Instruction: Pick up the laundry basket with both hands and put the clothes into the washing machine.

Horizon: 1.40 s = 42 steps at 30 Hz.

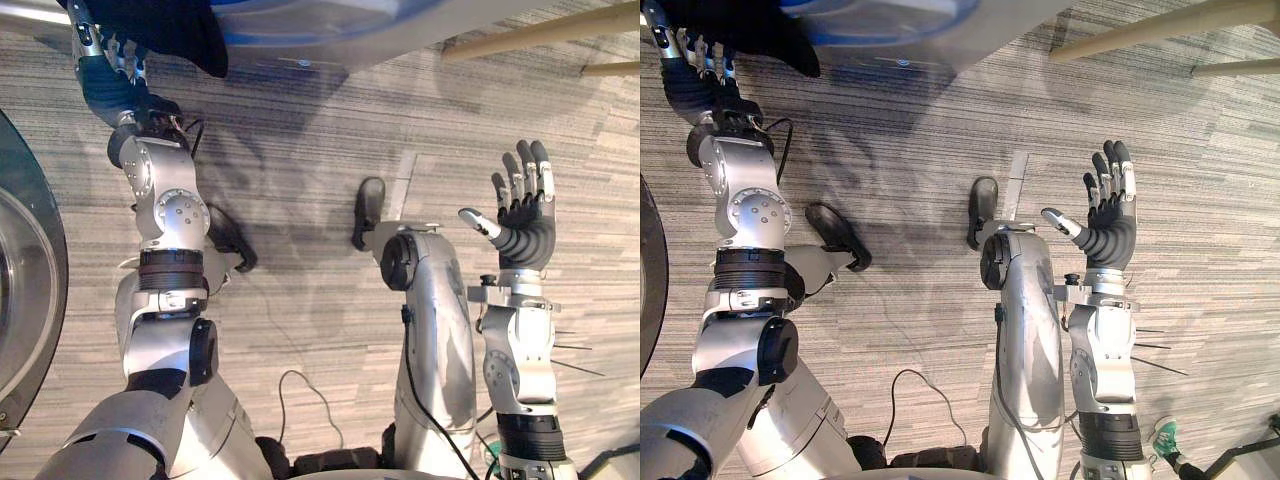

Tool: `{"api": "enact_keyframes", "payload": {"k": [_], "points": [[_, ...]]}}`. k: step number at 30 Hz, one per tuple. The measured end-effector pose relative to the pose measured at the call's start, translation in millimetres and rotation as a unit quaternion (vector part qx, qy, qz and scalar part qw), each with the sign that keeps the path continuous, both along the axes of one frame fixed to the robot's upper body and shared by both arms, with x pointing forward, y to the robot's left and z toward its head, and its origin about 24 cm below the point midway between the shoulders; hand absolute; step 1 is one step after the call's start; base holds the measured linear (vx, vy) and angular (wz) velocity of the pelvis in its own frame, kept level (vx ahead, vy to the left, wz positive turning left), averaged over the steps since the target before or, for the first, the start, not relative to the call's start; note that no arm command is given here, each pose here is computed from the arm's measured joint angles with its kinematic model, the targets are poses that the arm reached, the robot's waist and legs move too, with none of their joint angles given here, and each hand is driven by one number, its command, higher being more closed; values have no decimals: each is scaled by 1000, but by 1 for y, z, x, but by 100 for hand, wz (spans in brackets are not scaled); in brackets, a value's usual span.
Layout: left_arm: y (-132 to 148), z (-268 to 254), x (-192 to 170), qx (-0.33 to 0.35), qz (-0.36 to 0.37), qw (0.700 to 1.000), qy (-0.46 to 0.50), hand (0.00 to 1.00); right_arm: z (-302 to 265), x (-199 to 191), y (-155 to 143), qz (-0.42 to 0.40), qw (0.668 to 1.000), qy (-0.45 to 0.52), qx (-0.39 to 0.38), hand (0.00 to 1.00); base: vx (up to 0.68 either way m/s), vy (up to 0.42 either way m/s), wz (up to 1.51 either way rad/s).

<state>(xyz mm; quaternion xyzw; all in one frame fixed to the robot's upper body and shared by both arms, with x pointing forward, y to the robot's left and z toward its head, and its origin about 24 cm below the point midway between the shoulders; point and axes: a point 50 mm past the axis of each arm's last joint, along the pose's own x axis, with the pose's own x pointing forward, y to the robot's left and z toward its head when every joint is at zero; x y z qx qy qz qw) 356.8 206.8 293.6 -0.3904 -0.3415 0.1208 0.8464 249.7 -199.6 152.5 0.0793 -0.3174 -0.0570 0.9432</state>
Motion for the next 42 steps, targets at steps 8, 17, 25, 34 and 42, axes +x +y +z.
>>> {"api": "enact_keyframes", "payload": {"k": [8, 17, 25, 34, 42], "points": [[-7, 0, 1, 6, -14, 1000, 7, 100, 0, 0, 2, 7, 1000, -2, 2, 0, 13, 1, 8], [-7, -16, 3, 3, -33, 999, 35, 100, -4, 0, 8, 11, 1000, -1, 28, 0, 10, -4, 2], [-47, -4, -51, 125, -123, 976, -130, 100, -12, -6, 14, 9, 999, 13, 37, 0, 12, -21, -2], [-33, -36, -53, 182, -148, 969, -77, 100, -22, -7, 13, 7, 999, 41, 23, 0, 20, -48, 1], [-51, 45, -55, 180, -102, 961, -186, 100, -24, -2, 18, 23, 998, 48, 20, 0, 33, -10, 0]]}}
